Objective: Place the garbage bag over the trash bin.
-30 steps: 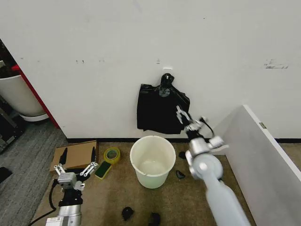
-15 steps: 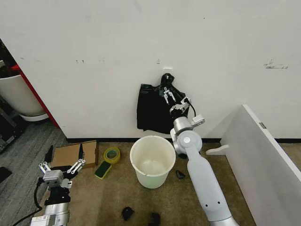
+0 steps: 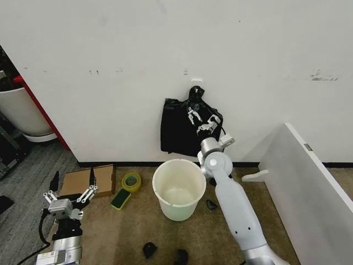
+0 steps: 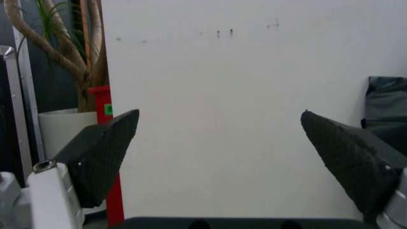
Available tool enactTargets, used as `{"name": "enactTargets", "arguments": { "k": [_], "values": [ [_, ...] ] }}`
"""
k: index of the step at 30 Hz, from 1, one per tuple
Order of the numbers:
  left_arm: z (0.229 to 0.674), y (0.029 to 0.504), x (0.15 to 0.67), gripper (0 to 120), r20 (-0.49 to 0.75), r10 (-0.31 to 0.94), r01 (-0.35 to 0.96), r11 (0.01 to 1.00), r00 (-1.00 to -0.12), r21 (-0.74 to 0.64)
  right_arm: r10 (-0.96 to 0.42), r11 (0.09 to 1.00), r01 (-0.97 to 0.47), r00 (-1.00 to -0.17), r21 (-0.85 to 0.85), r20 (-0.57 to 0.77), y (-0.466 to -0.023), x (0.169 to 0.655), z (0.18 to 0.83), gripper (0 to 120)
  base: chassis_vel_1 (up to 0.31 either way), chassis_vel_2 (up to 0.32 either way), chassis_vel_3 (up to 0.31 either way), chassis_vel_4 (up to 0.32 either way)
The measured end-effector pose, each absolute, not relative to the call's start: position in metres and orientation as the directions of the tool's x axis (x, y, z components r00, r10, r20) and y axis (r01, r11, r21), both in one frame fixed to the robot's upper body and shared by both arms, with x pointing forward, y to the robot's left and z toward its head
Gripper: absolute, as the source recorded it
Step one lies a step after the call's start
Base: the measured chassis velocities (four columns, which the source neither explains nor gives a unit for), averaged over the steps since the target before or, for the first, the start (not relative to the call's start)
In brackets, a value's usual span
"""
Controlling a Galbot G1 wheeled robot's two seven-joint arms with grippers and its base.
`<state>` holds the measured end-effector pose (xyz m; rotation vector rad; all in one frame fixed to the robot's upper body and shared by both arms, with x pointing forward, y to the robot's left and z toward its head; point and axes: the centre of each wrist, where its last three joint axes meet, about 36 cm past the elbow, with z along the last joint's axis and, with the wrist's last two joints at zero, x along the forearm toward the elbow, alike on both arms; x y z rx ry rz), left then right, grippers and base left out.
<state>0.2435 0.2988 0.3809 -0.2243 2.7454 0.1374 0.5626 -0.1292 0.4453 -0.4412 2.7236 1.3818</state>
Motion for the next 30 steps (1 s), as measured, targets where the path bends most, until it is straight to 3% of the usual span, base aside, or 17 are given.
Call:
{"name": "enactTargets", "arguments": {
  "k": [22, 30],
  "values": [
    [0.363, 0.298, 0.249, 100, -0.361, -0.166, -0.196, 0.98, -0.918, 0.047, -0.207, 0.581, -0.303, -0.953, 0.755, -0.223, -0.131, 0.564, 0.444, 0, 0.0, 0.0, 0.0, 0.0],
    [0.362, 0.297, 0.251, 100, -0.363, -0.169, -0.198, 0.979, -0.917, 0.043, -0.215, 0.586, -0.314, -0.949, 0.747, -0.231, -0.133, 0.55, 0.442, 0, 0.0, 0.0, 0.0, 0.0]
  ]
}}
